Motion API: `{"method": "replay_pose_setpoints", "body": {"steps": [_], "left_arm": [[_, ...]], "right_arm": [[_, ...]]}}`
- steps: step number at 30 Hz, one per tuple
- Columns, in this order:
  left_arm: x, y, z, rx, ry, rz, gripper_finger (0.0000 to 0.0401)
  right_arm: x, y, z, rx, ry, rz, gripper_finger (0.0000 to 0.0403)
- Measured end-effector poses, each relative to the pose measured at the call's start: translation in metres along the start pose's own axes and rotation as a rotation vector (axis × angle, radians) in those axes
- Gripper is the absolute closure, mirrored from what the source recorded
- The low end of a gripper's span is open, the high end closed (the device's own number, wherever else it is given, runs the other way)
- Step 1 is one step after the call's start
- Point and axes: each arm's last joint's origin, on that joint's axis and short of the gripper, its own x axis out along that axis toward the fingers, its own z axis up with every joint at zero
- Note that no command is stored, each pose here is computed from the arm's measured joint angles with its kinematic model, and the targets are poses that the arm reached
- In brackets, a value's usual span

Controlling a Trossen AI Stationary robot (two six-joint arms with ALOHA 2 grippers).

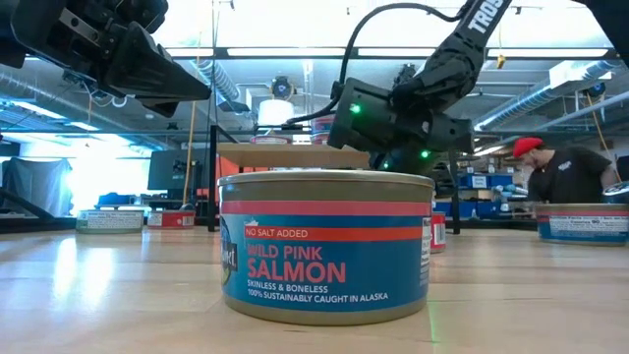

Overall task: Stack canned seafood by type on shelf
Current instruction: Stack the green tuna can on top of the green tuna can on the shelf

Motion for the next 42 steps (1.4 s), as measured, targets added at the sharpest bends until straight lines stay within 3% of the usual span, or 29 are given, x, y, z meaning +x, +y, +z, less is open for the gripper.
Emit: {"method": "replay_pose_setpoints", "body": {"steps": [17,26,42], "left_arm": [[0.000,0.000,0.000,0.026,0.001,0.004,0.0395],[0.000,0.000,0.000,0.027,0.004,0.004,0.0395],[0.000,0.000,0.000,0.022,0.003,0.004,0.0395]], "right_arm": [[0.014,-0.015,0.001,0.026,0.054,-0.090,0.0137],[0.010,-0.020,-0.001,0.051,0.008,-0.128,0.0137],[0.031,-0.028,0.009,0.087,-0.007,-0.198,0.0150]]}}
